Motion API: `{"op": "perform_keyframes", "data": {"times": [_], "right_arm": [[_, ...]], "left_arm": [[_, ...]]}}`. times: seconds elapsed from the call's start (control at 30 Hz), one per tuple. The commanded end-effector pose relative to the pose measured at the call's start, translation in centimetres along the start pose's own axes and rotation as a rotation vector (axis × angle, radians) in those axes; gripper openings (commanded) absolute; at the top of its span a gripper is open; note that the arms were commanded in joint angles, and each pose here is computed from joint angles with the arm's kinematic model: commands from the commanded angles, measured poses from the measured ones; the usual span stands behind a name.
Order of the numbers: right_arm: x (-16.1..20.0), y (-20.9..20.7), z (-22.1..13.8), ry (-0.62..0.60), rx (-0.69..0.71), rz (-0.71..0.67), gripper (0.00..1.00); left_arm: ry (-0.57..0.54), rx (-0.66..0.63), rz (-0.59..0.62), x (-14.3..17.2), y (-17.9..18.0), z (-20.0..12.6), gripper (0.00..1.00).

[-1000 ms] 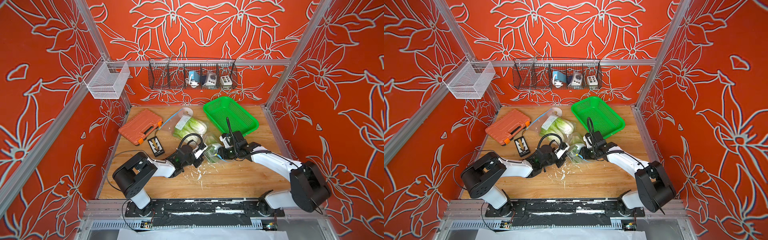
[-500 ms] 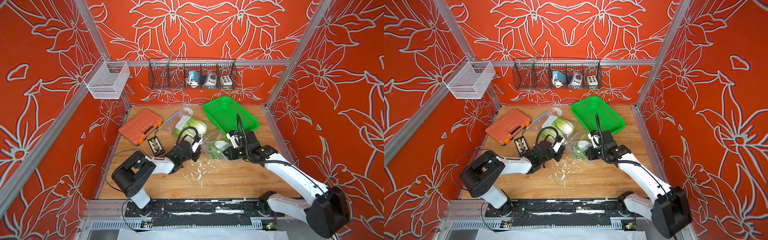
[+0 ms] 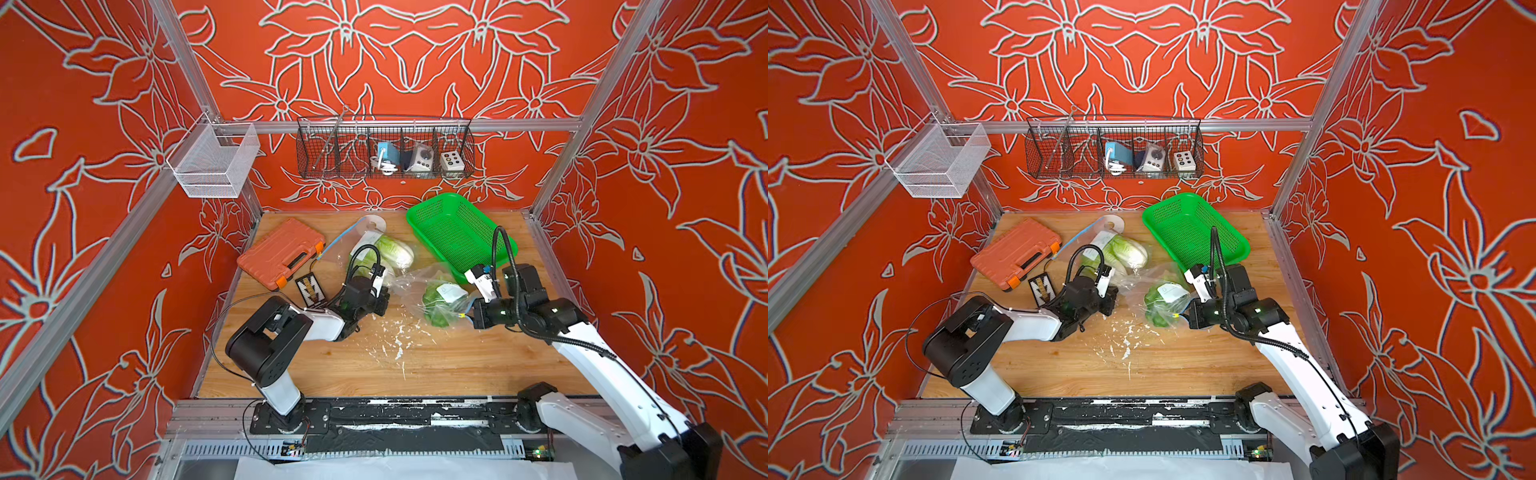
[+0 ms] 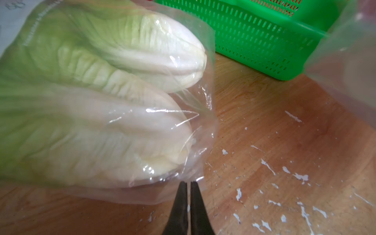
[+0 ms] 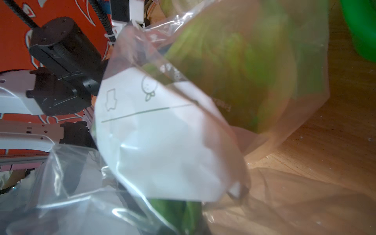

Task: Open the zip-top bag and take out the chinese cabbages
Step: Pick up the Chinese cabbage from the zipper food storage bag.

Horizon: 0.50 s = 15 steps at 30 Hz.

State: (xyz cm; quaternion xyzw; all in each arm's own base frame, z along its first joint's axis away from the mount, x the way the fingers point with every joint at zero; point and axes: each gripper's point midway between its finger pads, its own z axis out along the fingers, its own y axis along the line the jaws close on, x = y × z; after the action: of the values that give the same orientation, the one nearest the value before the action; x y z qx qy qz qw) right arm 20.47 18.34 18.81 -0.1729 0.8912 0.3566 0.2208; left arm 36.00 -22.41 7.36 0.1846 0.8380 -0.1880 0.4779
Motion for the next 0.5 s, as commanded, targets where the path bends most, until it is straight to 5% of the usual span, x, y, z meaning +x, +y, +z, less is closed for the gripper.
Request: {"op": "perform_keyframes", "data": {"times": [0.0,0.07,0.2,0.33,0.47], "right_arm": [[-1.9,-0.8,0.2,-0.039,0.045,-0.094,0.00],[-3.1,-1.3,0.8,-0.064,0.062,-0.144,0.00],[-4.0,-0.8,2.8,-0.060,-0.011,-0.257,0.00],[-2.7,0.5,5.0,-0.017,-0.113,-0.422,0.00],[-3.6,0.9,6.6,-0.145,-0.097,-0.564,0.00]], "left_arm": [[-0.102,-0.009,-0.068,-2.4,0.4,-2.0,0.45],[-0.116,-0.056,-0.156,-3.1,1.9,-3.4,0.73],[-0.083,-0.124,-0.318,-4.2,4.2,-5.5,0.98],[-0.028,-0.117,-0.552,-4.5,5.1,-6.9,0.98],[0.023,0.045,-0.790,-4.1,2.4,-7.5,0.98]]}}
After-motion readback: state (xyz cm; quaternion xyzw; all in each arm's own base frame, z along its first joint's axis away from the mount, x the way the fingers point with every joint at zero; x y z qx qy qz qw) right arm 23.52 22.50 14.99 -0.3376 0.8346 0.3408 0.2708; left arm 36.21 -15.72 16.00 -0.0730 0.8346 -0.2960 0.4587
